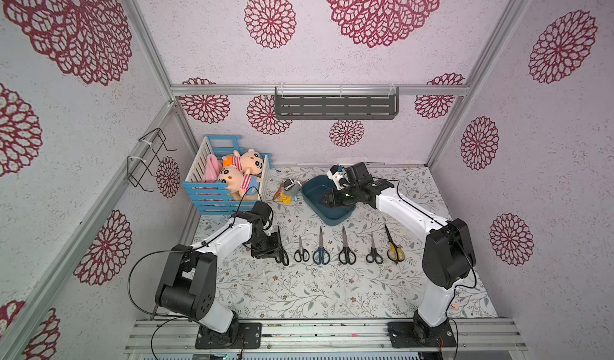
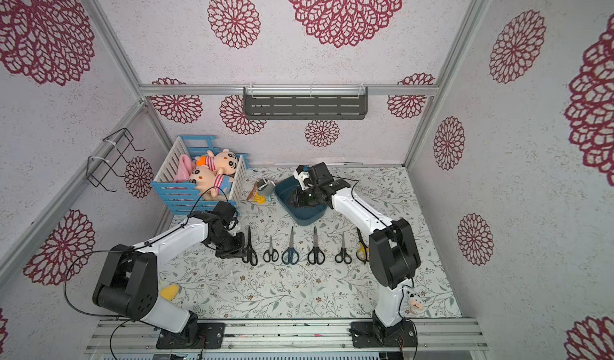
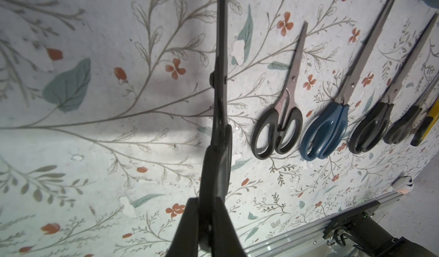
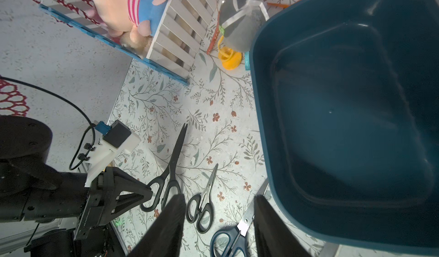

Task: Take the scissors out of the storage box
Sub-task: Place the scissors at the center of the board, then reset both arms

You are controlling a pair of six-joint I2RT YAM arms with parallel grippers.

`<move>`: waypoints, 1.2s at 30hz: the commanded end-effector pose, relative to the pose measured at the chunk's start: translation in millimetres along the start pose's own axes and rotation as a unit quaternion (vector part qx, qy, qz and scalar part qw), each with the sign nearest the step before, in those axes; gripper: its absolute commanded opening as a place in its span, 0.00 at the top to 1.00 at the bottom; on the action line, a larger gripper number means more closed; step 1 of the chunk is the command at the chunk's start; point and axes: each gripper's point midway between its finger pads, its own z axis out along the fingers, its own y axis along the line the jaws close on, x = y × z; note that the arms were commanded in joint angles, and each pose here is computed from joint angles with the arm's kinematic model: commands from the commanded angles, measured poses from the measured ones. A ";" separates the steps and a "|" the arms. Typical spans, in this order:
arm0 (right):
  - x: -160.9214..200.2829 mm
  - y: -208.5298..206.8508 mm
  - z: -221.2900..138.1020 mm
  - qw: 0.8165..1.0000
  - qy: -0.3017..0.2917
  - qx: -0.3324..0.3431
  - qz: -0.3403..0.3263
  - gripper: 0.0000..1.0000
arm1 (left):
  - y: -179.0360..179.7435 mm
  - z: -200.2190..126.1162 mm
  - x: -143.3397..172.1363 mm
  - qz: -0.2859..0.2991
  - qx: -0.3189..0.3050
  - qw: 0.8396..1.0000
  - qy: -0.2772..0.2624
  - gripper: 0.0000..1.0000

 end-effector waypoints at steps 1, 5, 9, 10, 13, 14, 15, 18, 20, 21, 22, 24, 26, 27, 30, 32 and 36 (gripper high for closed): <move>-6.3 6.8 -5.2 1.000 -0.016 -0.007 -0.021 0.49 | 10.9 4.4 -7.9 0.022 -0.033 0.999 0.002 0.98; -4.1 5.2 -5.0 1.000 -0.015 -0.005 -0.018 0.49 | 27.9 3.4 -10.6 0.033 -0.084 0.996 0.011 0.79; -5.5 2.5 -6.0 1.000 -0.018 0.003 -0.019 0.49 | 31.3 -5.7 -19.1 0.033 -0.093 0.995 -0.004 0.65; -6.0 0.4 -6.3 1.000 -0.018 0.008 -0.018 0.49 | 30.2 -9.7 -22.2 0.033 -0.092 0.995 -0.012 0.63; -11.6 -11.6 -14.8 0.999 -0.030 0.031 -0.016 0.48 | 24.2 -31.4 -35.1 0.039 -0.097 0.993 -0.046 0.58; -15.7 -19.7 -21.6 0.998 -0.040 0.047 -0.014 0.46 | 21.3 -42.0 -40.7 0.040 -0.099 0.992 -0.062 0.55; -19.8 -28.2 -29.2 0.997 -0.051 0.062 -0.010 0.43 | 17.8 -51.3 -45.7 0.043 -0.098 0.991 -0.078 0.52; -35.1 -61.5 -65.9 0.986 -0.115 0.119 0.003 0.01 | 7.3 -86.4 -67.0 0.056 -0.101 0.982 -0.148 0.02; -38.8 -94.5 -94.4 0.972 -0.159 0.173 0.017 0.01 | 6.9 -109.8 -85.0 0.060 -0.118 0.969 -0.206 0.03; -40.3 -109.2 -108.4 0.963 -0.180 0.200 0.025 0.01 | 7.7 -118.2 -93.1 0.062 -0.127 0.962 -0.233 0.03; -40.4 -129.6 -125.3 0.948 -0.206 0.239 0.035 0.01 | 12.0 -129.3 -104.1 0.057 -0.145 0.951 -0.267 0.03; -35.9 -163.2 -160.5 0.915 -0.263 0.301 0.055 0.01 | 23.3 -146.0 -124.3 0.045 -0.175 0.927 -0.328 0.03; -26.2 -196.0 -202.9 0.866 -0.342 0.360 0.068 0.01 | 41.5 -159.7 -145.5 0.019 -0.193 0.905 -0.380 0.03; -16.5 -208.5 -217.3 0.843 -0.366 0.389 0.067 0.01 | 51.8 -162.6 -152.6 0.006 -0.198 0.897 -0.394 0.03; 11.4 -241.8 -232.7 0.812 -0.379 0.438 0.071 0.01 | 87.0 -169.5 -173.9 -0.036 -0.201 0.880 -0.429 0.03; 31.3 -264.1 -231.7 0.794 -0.368 0.475 0.092 0.01 | 111.3 -165.3 -183.0 -0.055 -0.195 0.879 -0.431 0.03; 56.9 -271.0 -223.2 0.778 -0.401 0.480 0.069 0.01 | 151.6 -149.8 -189.7 -0.084 -0.185 0.877 -0.436 0.03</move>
